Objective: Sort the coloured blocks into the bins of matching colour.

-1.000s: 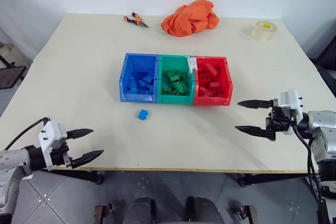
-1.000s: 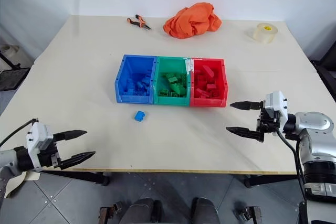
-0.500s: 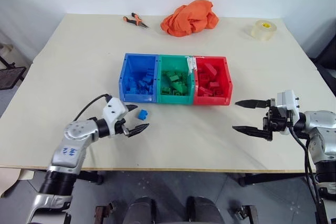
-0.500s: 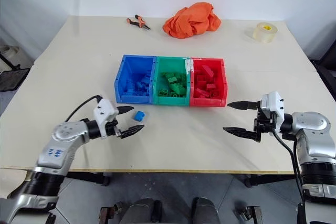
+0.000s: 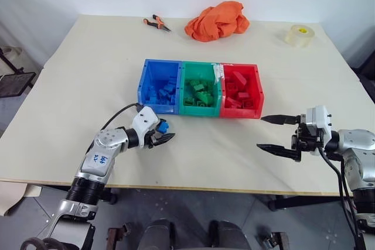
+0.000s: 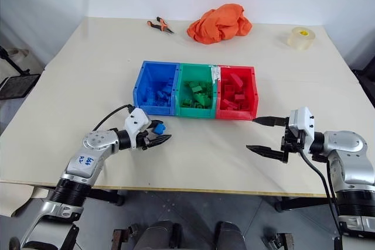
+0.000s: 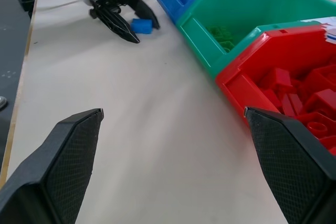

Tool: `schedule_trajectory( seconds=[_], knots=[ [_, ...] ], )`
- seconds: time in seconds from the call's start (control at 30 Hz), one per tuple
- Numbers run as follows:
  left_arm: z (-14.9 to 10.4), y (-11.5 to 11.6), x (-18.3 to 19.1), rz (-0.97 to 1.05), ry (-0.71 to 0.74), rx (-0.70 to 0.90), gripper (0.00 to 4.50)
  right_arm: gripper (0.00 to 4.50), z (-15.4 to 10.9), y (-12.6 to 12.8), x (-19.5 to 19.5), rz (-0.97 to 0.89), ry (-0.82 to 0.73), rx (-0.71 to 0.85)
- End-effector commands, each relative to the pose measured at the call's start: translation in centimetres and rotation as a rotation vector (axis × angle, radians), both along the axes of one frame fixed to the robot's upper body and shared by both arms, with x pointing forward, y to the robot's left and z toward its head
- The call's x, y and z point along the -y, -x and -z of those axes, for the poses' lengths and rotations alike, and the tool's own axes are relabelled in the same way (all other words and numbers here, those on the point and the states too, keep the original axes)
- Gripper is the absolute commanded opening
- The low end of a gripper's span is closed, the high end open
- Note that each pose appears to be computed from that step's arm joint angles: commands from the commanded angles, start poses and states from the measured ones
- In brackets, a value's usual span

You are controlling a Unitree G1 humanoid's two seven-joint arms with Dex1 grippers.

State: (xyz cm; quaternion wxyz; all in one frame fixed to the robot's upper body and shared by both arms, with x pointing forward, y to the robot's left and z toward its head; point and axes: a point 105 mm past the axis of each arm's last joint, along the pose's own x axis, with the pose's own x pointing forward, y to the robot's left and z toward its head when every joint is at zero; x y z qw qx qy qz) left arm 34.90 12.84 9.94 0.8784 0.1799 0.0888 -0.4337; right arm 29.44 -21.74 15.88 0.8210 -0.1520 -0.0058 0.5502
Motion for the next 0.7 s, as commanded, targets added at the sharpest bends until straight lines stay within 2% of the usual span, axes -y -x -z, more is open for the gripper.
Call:
schedule_trajectory(
  seconds=[0.03, 0.1, 0.13, 0.23, 0.33, 0.43, 0.5, 0.57, 0.67, 0.7],
  knots=[
    [0.9, 0.0, -1.6, -0.050, -0.039, -0.027, 1.80, 4.50, -1.1, 0.1, 0.4, 0.014, -0.012, 0.045],
    [0.4, -0.1, -1.9, -0.054, -0.032, -0.005, 1.24, 4.50, -1.2, 0.0, 0.3, 0.015, -0.012, 0.048],
    [0.0, -0.2, -1.9, -0.054, -0.025, 0.007, 1.20, 4.50, -1.2, 0.0, 0.3, 0.015, -0.012, 0.049],
    [-3.8, -0.5, -1.0, 0.002, 0.120, 0.085, 1.18, 4.50, -1.2, -0.2, 0.2, 0.016, -0.013, 0.054],
    [-6.5, -1.0, -0.5, 0.027, 0.213, 0.135, 0.98, 4.50, -1.3, -0.3, 0.1, 0.015, -0.015, 0.057],
    [-9.6, -2.3, -0.4, 0.012, 0.261, 0.239, 0.98, 4.50, -1.3, -0.4, -0.1, 0.014, -0.018, 0.060],
    [-10.9, -4.6, -1.1, -0.091, 0.263, 0.295, 0.98, 4.50, -1.3, -0.4, -0.2, 0.014, -0.020, 0.061],
    [-11.5, -6.3, -1.5, -0.160, 0.270, 0.318, 0.98, 4.50, -1.2, -0.4, -0.3, 0.014, -0.022, 0.061],
    [-11.7, -7.4, -1.1, -0.169, 0.300, 0.326, 0.98, 4.50, -1.2, -0.4, -0.4, 0.016, -0.024, 0.062],
    [-11.6, -7.5, -0.8, -0.147, 0.318, 0.311, 1.31, 4.50, -1.2, -0.4, -0.4, 0.017, -0.025, 0.062]
  ],
)
